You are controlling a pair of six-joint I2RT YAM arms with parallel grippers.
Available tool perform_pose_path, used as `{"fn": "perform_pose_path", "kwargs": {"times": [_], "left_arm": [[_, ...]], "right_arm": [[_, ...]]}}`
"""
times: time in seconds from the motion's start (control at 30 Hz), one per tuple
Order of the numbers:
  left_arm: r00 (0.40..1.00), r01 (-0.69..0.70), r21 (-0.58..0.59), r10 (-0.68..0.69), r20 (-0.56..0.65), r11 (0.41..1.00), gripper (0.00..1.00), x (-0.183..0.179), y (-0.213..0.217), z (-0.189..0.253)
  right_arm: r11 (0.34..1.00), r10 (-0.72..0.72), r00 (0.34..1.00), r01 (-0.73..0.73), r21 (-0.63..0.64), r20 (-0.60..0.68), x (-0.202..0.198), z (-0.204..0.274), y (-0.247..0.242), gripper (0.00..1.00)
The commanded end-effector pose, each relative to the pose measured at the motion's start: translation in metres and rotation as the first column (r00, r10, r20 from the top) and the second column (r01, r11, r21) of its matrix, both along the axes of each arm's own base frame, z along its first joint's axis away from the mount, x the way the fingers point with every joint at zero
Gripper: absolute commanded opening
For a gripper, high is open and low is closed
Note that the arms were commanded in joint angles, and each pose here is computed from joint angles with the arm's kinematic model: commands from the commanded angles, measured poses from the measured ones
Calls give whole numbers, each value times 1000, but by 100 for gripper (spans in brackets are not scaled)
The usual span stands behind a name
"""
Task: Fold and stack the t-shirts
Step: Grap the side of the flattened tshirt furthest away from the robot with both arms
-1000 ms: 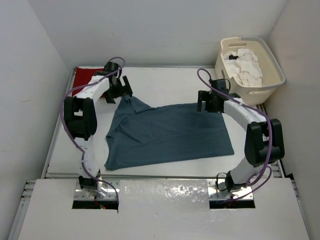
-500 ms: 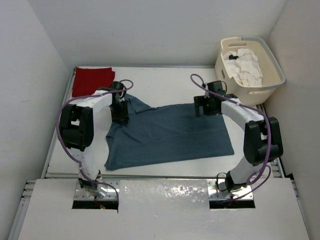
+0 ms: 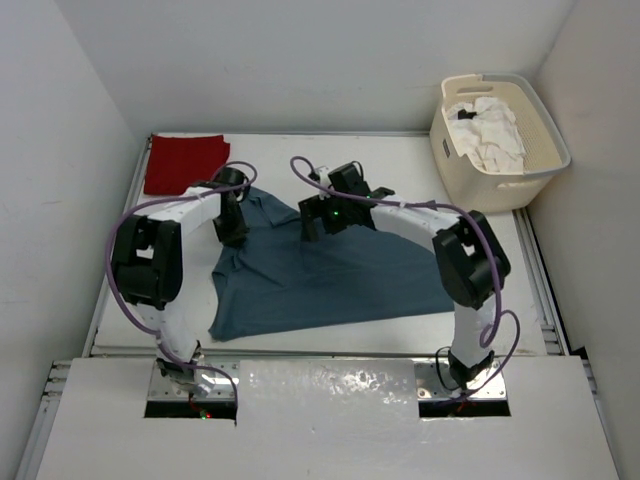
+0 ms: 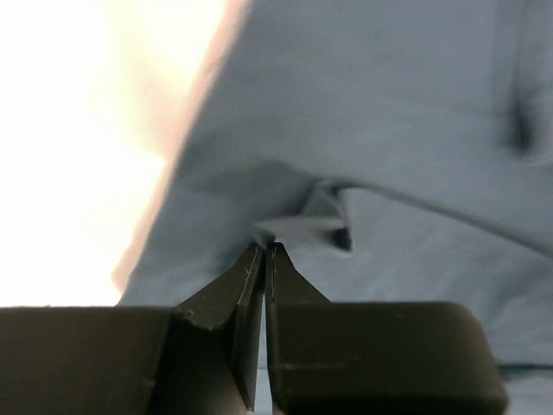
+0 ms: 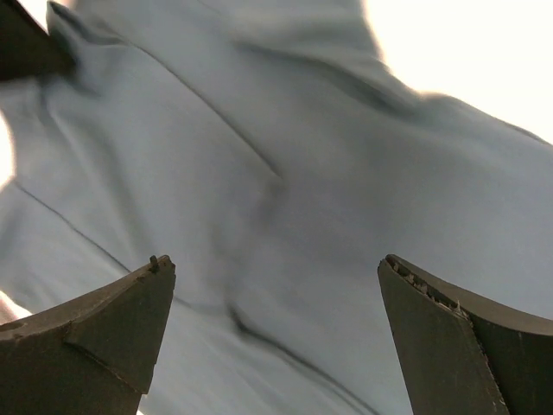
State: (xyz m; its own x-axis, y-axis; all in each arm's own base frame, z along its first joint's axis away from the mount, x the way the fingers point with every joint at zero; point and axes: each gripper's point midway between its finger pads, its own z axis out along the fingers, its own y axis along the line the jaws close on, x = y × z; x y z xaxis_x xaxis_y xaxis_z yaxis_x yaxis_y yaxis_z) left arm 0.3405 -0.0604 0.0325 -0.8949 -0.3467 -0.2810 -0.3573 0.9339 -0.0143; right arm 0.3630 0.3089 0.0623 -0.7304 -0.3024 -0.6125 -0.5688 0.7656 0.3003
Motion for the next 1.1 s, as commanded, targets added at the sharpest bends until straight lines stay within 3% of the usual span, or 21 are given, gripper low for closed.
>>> {"fn": "perform_pose_path", "kwargs": {"times": [0.0,0.1,0.33,0.4,0.43,0.6,0.7,0.73,0.9,1.07], "left_arm": [[990,-141,89,137,45,986,8,-12,23,17],[986,-164,119,164,8,979,10,-23,29,10],[985,-170,138,169,21,976,28,-19,33,8],[985,-175,151,172,32,973,44,-18,36,10],[985,-173,148,169,38,974,46,-17,35,11],[986,-160,121,152,71,980,49,-11,33,14],[985,-150,72,144,92,986,48,-3,29,13],[984,-152,53,146,99,987,47,1,28,11],[986,-131,-7,131,101,991,37,6,17,5],[985,-128,-24,130,116,991,33,14,14,5]], "right_arm": [[987,22,1000,-18,163,-22,5,16,57,97],[982,59,997,-48,180,-59,-1,3,77,97],[987,65,991,-47,153,-114,-10,-21,95,94],[990,42,991,-24,142,-127,-10,-27,95,92],[991,41,989,-22,131,-140,-11,-34,94,92],[996,10,991,1,84,-131,-5,-42,89,92],[996,15,991,-2,91,-136,-4,-44,92,86],[995,18,990,-4,102,-140,-4,-45,95,83],[995,8,990,7,103,-138,-1,-45,96,40],[997,-41,995,46,55,-95,7,-43,86,21]]}}
